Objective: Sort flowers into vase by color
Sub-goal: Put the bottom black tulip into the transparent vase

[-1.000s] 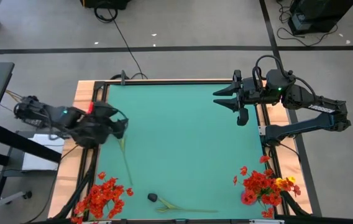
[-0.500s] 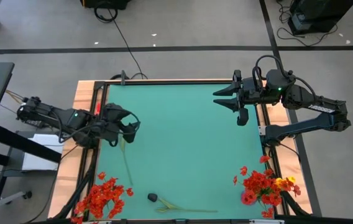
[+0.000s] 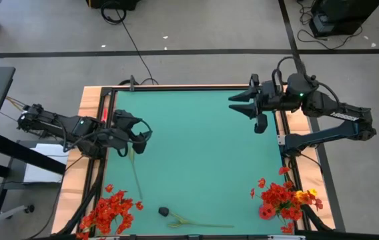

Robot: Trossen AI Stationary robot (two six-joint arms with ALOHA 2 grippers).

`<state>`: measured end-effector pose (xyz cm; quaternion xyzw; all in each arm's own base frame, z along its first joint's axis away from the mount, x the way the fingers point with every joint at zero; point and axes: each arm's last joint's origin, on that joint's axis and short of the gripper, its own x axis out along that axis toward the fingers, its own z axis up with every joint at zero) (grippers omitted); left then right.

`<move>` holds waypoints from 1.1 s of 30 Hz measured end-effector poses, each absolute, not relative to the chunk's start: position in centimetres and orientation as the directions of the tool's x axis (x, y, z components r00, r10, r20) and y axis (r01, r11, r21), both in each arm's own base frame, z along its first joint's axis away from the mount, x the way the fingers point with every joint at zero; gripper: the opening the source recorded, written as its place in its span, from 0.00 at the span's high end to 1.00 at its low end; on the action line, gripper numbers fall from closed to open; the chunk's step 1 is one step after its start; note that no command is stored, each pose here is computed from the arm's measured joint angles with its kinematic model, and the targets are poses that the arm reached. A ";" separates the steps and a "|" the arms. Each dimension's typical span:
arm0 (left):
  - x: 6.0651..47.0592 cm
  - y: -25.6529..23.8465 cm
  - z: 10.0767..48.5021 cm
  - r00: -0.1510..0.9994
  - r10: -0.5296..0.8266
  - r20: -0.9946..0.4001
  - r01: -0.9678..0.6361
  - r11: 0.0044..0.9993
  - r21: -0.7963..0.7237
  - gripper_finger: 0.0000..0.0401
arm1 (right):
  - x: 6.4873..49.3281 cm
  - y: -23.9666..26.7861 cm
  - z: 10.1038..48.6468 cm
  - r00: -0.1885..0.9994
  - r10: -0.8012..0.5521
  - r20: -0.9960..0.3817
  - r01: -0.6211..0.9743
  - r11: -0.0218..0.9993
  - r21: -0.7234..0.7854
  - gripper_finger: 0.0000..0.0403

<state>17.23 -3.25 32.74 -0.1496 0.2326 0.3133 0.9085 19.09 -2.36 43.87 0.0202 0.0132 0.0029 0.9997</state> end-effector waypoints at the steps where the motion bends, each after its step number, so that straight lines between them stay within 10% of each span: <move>1: 17.3 -3.3 32.8 0.704 0.487 -0.518 -0.626 0.769 -0.128 0.15 | 19.3 -2.4 44.2 1.000 0.006 0.015 -0.007 0.999 0.053 0.69; 16: 17.4 -3.4 32.8 0.719 0.437 -0.540 -0.529 0.849 -0.016 0.15 | 30.7 -2.4 38.5 0.989 0.132 -0.063 -0.097 0.916 0.389 0.69; 33: 16.6 -3.6 32.0 0.678 0.316 -0.664 -0.398 0.917 0.029 0.15 | 36.8 2.6 25.1 0.707 -0.032 -0.707 0.492 0.740 0.459 0.73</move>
